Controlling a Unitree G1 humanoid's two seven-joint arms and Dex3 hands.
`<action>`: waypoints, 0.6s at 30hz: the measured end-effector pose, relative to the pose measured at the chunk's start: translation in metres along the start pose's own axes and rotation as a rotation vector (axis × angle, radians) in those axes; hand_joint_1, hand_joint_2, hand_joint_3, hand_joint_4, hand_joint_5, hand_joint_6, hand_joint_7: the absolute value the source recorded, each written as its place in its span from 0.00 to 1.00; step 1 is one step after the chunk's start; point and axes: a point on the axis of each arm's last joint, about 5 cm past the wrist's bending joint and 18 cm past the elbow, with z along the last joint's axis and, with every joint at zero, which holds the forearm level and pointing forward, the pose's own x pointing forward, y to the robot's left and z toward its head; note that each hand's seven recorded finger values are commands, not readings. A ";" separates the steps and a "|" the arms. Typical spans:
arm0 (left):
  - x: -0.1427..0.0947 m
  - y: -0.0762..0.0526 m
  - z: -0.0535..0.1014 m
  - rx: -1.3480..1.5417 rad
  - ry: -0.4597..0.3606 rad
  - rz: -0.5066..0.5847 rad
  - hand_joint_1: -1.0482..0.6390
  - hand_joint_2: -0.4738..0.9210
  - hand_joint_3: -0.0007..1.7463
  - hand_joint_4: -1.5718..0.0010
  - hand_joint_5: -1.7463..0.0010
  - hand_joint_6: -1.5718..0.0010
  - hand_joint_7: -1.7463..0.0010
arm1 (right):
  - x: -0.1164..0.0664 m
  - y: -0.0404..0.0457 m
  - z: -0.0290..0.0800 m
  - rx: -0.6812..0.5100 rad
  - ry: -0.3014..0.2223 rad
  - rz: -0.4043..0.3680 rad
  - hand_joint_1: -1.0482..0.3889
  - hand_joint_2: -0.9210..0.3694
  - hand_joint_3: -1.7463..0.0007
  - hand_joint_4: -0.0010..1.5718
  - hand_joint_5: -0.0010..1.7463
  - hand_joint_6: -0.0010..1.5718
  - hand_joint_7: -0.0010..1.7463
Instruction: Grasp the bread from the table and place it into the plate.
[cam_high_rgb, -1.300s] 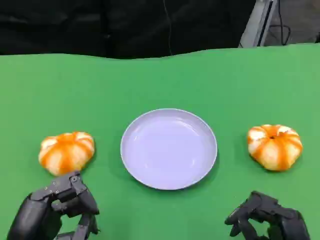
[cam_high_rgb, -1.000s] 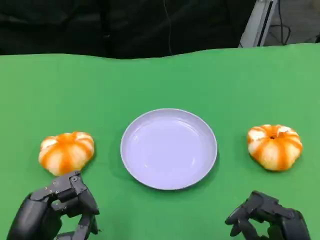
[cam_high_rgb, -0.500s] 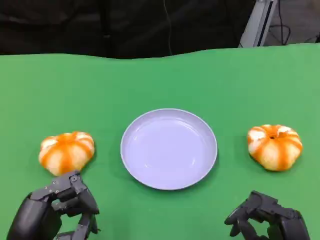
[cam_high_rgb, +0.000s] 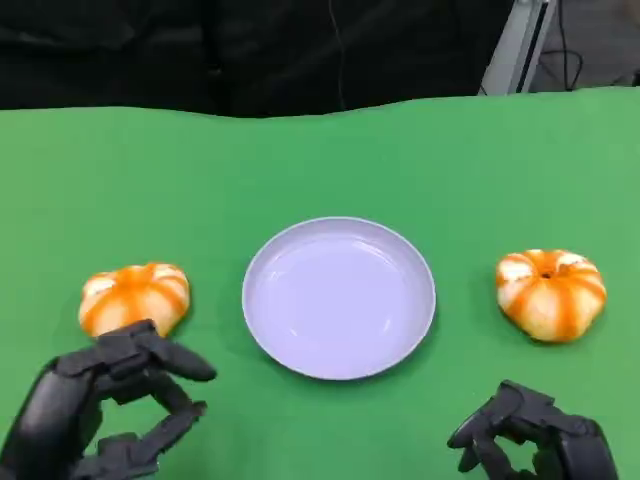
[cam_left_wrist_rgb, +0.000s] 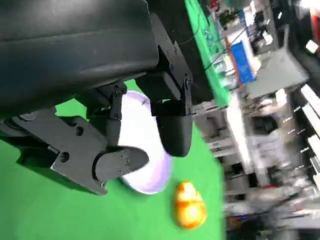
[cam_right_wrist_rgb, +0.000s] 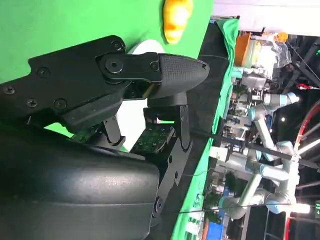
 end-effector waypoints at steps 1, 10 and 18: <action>0.002 0.004 0.001 0.044 0.010 -0.012 0.47 1.00 0.07 0.58 0.56 0.55 0.81 | 0.000 0.0002 0.000 0.000 -0.001 -0.001 0.25 0.00 0.75 0.55 0.88 0.58 0.68; 0.028 0.019 0.015 0.471 0.034 -0.062 0.32 1.00 0.04 0.71 0.82 0.67 0.99 | 0.001 0.0013 0.000 0.003 -0.003 -0.008 0.25 0.01 0.74 0.54 0.87 0.57 0.68; 0.040 0.020 0.018 0.650 0.024 -0.056 0.27 1.00 0.07 0.80 0.88 0.75 1.00 | 0.001 0.0012 0.000 0.004 -0.006 -0.010 0.25 0.01 0.74 0.55 0.87 0.58 0.68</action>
